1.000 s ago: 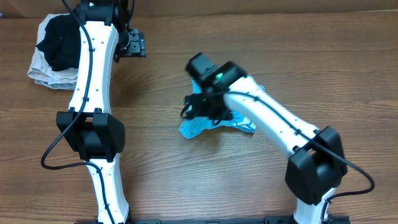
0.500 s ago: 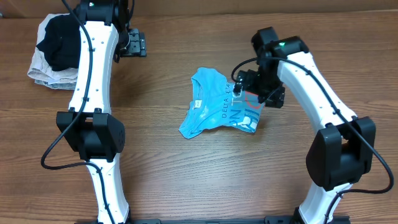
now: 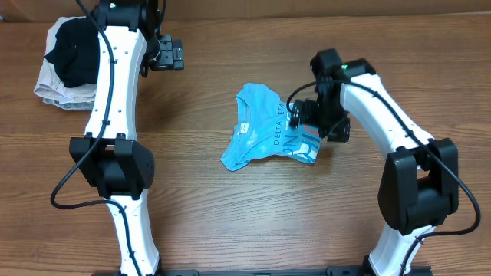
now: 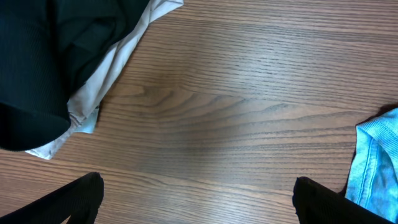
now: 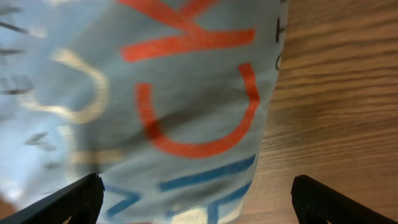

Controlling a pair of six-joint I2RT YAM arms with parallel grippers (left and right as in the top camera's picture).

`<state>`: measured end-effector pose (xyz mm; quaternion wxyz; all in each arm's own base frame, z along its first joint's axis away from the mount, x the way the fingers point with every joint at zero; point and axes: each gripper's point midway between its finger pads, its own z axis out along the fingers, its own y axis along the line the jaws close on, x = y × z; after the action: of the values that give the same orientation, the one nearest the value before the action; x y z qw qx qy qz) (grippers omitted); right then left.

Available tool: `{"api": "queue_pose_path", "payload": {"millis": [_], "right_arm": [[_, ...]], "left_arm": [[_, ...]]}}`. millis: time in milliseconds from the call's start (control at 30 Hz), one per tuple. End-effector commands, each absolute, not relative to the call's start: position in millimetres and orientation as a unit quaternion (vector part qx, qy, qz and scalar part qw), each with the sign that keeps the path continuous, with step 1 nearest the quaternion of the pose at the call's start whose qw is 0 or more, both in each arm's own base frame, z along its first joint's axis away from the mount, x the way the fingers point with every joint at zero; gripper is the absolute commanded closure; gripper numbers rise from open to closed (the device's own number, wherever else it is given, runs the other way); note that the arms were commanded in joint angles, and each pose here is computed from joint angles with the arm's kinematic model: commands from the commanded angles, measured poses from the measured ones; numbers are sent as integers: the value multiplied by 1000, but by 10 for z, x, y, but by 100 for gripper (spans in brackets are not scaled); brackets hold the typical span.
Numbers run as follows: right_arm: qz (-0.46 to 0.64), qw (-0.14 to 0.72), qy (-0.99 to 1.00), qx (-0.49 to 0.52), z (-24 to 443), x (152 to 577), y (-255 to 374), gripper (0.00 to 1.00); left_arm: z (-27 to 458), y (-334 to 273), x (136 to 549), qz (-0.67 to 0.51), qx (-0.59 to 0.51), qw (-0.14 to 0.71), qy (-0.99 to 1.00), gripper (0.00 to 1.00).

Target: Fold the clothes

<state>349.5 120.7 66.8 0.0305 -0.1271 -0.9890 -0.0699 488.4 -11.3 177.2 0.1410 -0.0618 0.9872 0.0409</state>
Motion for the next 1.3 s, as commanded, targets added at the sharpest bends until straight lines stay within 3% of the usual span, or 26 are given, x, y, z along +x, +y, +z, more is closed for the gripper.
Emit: {"api": "queue_pose_path", "payload": {"millis": [0,333,567,900,1067,1267], "right_arm": [[-73,37,-989,-121,531,3382,1223,0],[-89,4,-989,-114,148,3421,1261,0],[-174,-68,-982,-4,267,3755,1580,1],[-214,-98,-972,23,594,3976,1743,0],[-215,-104,-971,-4,1017,4117,1631,0],[-207,-118,-970,-39,1430,4278,1313,0]], "left_arm": [[1871,-143,4915,35,-53,156,986,1],[1866,-217,4914,14,-49,154,987,0],[1820,-384,4944,-31,-26,151,988,0],[1650,-810,4817,-149,32,112,982,0],[1532,-1242,4721,-267,61,86,958,0],[1117,-1587,4539,-290,32,29,956,0]]}}
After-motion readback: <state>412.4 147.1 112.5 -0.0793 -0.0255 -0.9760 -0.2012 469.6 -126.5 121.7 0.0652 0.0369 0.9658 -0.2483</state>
